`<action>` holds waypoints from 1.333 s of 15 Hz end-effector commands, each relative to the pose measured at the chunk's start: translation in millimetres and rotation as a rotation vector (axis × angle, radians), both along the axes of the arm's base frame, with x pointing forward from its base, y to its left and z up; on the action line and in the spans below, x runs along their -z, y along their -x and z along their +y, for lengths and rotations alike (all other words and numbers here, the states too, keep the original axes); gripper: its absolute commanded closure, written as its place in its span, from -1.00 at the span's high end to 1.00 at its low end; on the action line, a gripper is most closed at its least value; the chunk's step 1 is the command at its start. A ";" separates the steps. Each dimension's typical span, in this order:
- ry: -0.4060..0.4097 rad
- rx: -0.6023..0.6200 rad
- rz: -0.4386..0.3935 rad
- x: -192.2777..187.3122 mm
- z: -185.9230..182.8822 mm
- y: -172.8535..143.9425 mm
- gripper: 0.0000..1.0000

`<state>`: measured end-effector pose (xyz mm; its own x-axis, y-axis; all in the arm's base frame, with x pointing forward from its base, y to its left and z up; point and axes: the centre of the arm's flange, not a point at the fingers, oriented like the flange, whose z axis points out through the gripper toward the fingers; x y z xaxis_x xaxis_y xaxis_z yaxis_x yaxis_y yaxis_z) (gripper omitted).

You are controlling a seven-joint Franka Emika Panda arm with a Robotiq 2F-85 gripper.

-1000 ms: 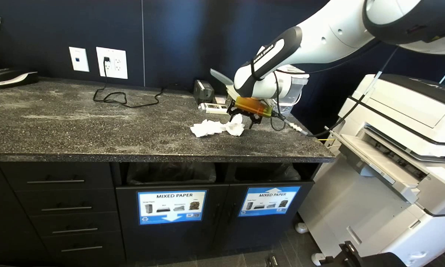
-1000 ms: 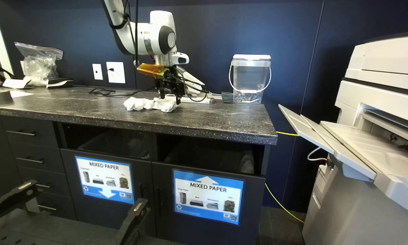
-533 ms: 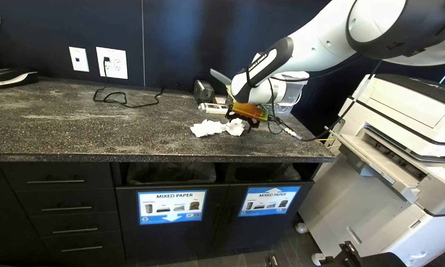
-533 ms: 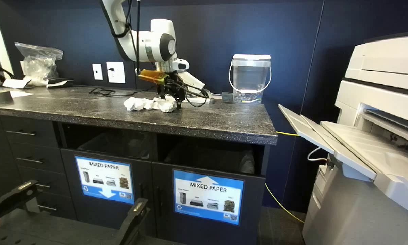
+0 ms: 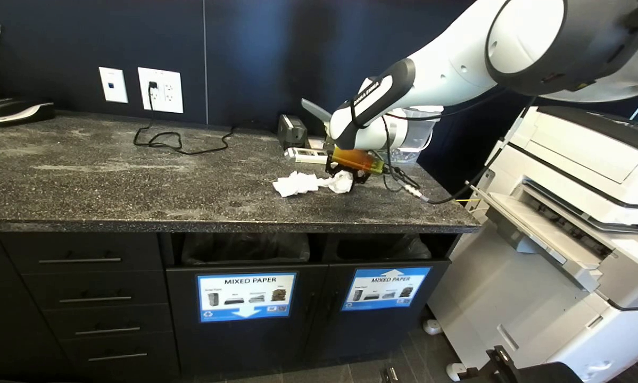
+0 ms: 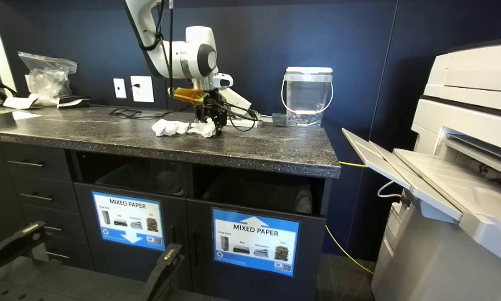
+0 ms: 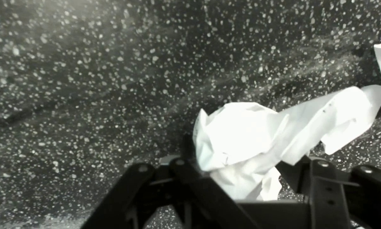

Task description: Place the papers on the counter inside the bin on the right

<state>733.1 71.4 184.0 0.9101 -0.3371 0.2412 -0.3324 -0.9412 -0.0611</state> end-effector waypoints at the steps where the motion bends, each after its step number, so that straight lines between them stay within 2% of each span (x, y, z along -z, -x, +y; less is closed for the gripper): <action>1: 0.031 0.003 -0.003 1.4 1.9 -11.1 -0.29; 4: 0.047 -0.008 -0.001 0.5 0.1 -9.3 -0.67; 7: 0.075 -0.038 0.012 3.9 -4.9 -2.1 -0.79; 8: 0.091 -0.049 0.022 6.9 -7.2 1.3 -0.81; 10: 0.125 -0.078 0.045 11.3 -17.1 10.5 -0.70; 15: 0.241 -0.138 0.100 27.5 -55.0 49.7 -0.70; 20: 0.263 -0.211 0.141 12.9 -93.2 106.4 -0.71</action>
<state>683.1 1.1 163.4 0.9712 -0.1370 0.1951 -0.1761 -0.9638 0.2000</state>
